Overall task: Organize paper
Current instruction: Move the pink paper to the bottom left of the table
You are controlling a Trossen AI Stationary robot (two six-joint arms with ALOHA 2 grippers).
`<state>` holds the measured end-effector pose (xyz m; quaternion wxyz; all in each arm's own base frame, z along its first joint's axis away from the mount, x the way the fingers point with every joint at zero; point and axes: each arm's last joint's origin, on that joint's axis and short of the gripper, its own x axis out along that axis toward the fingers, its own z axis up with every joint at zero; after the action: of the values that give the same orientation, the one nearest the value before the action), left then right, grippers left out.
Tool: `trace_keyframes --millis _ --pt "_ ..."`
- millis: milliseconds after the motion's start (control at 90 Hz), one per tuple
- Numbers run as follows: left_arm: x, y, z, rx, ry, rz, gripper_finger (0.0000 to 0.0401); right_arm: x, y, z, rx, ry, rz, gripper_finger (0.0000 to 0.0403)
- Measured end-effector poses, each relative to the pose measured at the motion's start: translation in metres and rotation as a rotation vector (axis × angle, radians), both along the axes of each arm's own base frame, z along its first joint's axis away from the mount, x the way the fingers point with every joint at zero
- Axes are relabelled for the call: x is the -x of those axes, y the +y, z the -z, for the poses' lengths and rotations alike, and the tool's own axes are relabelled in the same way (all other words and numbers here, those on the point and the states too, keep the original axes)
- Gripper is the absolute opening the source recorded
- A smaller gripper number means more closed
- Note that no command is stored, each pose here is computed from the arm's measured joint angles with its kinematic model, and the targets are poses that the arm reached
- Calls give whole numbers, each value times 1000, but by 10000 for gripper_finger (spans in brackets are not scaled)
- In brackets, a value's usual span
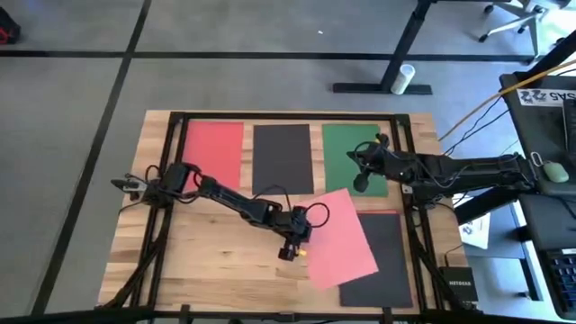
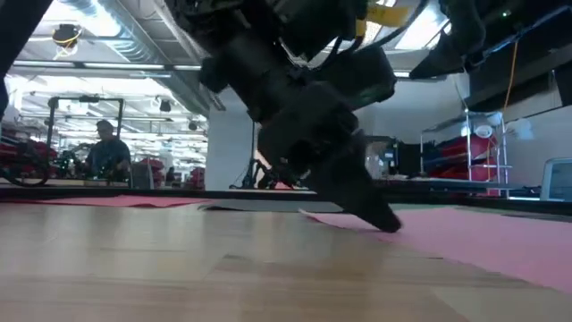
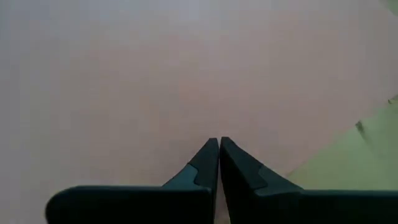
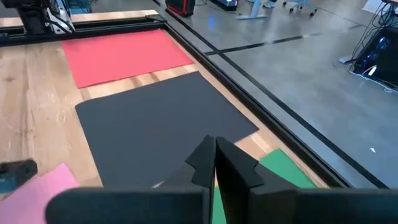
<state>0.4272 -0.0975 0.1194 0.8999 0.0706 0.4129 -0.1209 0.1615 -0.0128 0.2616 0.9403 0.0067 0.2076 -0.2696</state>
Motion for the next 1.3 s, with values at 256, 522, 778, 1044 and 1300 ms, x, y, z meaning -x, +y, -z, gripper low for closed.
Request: trace_keyframes --millis 256,522,778,1044,1300 --pt "21 -6 -13 -33 151 16 0 0 0 0 -3 3 -7 0" --pt "34 -15 -26 -59 197 -9 0 0 0 1 -3 8 -8 0" --pt "47 -11 -75 -46 115 -91 0 0 0 1 -4 9 -8 0" --pt "48 -36 -80 97 77 -89 0 -2 0 -5 -6 -43 -6 0" --pt "29 -56 -50 216 7 -86 0 -2 0 -26 5 -87 -12 0"
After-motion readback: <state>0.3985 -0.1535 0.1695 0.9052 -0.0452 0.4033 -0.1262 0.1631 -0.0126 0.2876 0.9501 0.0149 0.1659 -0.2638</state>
